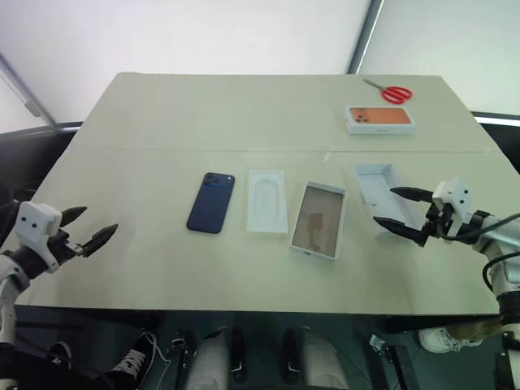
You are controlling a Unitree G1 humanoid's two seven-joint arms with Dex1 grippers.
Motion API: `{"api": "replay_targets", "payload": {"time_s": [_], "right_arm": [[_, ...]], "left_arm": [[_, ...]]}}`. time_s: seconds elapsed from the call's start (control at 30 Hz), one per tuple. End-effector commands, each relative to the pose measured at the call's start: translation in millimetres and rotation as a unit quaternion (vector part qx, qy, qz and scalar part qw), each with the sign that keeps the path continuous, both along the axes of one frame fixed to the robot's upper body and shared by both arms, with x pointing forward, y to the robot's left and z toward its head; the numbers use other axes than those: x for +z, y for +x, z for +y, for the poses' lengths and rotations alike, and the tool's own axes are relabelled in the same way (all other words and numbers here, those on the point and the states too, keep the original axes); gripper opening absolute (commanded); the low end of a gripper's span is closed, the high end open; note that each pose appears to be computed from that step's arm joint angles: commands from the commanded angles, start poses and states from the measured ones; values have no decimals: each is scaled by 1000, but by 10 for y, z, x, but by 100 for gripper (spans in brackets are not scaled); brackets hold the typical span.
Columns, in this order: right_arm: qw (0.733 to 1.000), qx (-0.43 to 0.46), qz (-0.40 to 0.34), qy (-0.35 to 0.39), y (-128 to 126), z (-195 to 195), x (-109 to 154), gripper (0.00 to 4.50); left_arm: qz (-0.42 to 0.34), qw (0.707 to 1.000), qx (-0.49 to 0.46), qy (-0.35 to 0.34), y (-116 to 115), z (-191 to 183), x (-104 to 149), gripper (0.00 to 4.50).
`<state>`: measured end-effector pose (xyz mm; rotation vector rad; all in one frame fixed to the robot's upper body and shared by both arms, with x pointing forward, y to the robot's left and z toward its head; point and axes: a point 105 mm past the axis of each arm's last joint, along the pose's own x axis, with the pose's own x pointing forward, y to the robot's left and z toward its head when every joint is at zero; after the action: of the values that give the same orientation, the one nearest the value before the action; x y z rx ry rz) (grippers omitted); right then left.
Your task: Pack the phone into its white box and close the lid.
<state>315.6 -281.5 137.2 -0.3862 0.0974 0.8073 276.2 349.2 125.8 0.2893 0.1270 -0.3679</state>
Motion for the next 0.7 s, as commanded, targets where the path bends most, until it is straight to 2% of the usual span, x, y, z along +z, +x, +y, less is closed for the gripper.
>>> {"api": "replay_targets", "payload": {"time_s": [0.03, 0.2, 0.7], "right_arm": [[1000, -12, -26, -7, -12, -94, 135, 444], [1000, -13, -26, -8, -9, -94, 136, 444], [999, -4, -36, -8, 65, -52, 200, 444]], "left_arm": [[-41, 999, 10, 22, -4, 82, 211, 444], [-21, 999, 9, 25, 22, 52, 147, 444], [-28, 999, 23, 21, 84, -18, 136, 444]]}}
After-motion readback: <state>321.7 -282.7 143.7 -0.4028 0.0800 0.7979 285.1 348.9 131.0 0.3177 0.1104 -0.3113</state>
